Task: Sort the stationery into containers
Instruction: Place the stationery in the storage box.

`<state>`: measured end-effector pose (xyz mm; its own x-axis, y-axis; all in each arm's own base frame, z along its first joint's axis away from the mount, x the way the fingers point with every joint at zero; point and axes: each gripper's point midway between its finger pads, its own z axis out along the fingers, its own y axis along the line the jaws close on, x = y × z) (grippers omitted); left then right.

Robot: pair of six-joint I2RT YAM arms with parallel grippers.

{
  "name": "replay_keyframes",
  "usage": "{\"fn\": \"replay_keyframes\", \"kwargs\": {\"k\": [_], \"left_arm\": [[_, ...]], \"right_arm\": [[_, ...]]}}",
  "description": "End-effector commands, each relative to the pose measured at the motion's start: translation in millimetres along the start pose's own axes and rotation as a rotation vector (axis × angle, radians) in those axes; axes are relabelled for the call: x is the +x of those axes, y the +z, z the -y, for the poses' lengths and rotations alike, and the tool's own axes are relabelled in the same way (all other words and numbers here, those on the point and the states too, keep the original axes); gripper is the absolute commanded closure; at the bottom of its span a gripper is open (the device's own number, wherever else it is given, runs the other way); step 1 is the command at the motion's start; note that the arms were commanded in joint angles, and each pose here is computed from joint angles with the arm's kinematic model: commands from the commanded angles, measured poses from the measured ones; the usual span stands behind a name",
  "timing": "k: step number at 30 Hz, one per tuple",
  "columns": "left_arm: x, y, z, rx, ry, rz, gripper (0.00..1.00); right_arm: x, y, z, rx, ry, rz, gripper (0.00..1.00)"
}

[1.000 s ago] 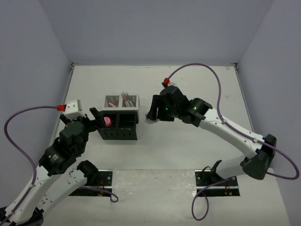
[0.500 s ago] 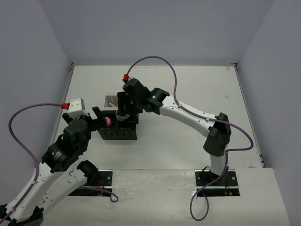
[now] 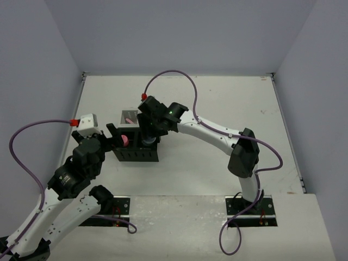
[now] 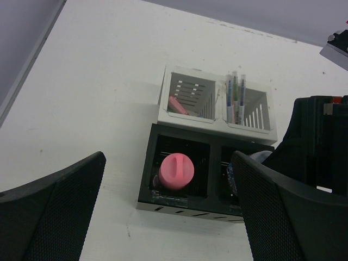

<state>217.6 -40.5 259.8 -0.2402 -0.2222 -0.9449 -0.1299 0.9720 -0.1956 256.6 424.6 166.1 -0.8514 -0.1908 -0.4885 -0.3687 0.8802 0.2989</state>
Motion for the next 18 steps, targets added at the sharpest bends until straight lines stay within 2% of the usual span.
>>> {"fn": "replay_keyframes", "kwargs": {"k": [1,3,6,9,12,15,17,18], "left_arm": [[-2,4,0,-0.013,-0.01,0.018,0.0],[-2,4,0,-0.012,-0.011,0.016,0.0],[-2,6,0,-0.018,-0.006,0.012,0.0],[-3,7,-2,-0.038,-0.002,0.014,0.0],[-11,9,-12,-0.096,-0.003,0.039,0.0],[-25,4,-34,-0.211,-0.041,0.081,0.0],[-33,1,-46,-0.273,-0.055,0.113,0.0],[-34,1,-47,-0.275,-0.057,0.116,0.0]], "right_arm": [[-4,-12,-9,-0.003,-0.049,0.018,0.35],[-5,-16,-15,-0.026,-0.06,0.025,0.18],[-14,-32,-19,-0.04,-0.066,0.059,0.01],[-31,-63,-18,-0.043,-0.07,0.132,0.01],[-40,-111,2,0.001,-0.054,0.231,0.01],[-27,-166,45,0.033,0.01,0.371,0.01],[-7,-177,88,0.113,0.042,0.456,0.01],[-13,-208,88,0.059,0.064,0.53,0.01]]}}
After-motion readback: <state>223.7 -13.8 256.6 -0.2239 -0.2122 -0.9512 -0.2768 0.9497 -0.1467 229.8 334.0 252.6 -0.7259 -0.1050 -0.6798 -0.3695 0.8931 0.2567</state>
